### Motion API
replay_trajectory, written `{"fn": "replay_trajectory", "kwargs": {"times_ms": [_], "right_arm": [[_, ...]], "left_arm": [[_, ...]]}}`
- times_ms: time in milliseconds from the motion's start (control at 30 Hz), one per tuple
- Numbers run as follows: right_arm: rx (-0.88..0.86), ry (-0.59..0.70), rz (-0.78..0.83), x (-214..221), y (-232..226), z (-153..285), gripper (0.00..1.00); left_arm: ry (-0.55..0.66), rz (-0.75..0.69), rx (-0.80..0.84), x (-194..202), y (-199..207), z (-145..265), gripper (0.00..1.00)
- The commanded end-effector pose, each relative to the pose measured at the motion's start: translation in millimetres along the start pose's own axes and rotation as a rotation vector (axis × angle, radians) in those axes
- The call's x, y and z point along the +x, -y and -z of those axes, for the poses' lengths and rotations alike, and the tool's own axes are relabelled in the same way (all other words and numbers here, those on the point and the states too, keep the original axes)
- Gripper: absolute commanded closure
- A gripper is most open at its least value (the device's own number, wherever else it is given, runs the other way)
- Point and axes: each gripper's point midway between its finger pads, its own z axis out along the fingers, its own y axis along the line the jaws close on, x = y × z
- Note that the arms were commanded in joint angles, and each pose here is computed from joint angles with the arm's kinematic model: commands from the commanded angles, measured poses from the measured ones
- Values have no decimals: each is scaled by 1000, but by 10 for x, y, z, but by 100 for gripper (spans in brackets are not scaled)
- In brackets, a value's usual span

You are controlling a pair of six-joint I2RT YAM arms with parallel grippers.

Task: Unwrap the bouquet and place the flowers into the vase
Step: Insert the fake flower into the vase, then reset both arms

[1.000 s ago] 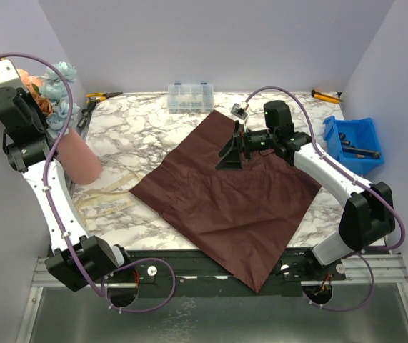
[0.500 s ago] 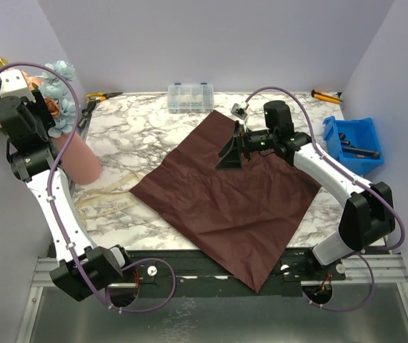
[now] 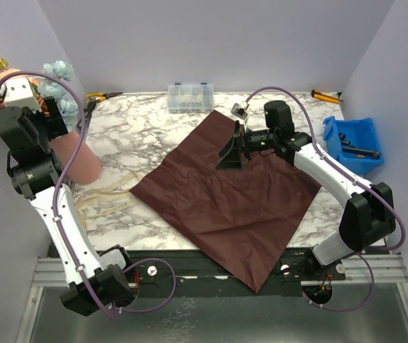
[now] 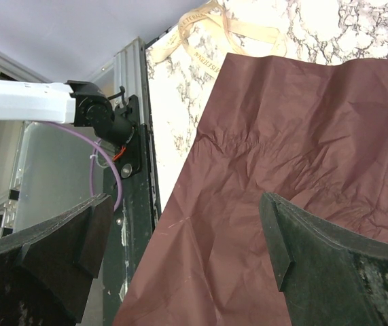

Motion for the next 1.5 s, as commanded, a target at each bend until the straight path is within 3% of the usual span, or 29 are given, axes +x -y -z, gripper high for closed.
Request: {"fn": "replay_trajectory", "kwargs": {"times_ms": [0,433,700,1033,1233,1467], "right_arm": [[4,12,24,-26,-72,72,0],[26,17,42,-32,-105,122,0],[83,47,55,-45,-71,270,0],[232,174,43,-41,-50,869,0],[354,264,22,94,-29,1210,0],[456,325,-69,374,98,1401,0]], "left_arm": [[-9,-20,87,-11,139,211,11],[-142,-33,219,386,384,505,2],[-387,-46,575,874,922,859,1],[-572,-155,954,1196,2038,1218,1],[-576,-320,1020,1425,2854,1329,1],[-543,-154,1088,1448,3351,1290,1]]}}
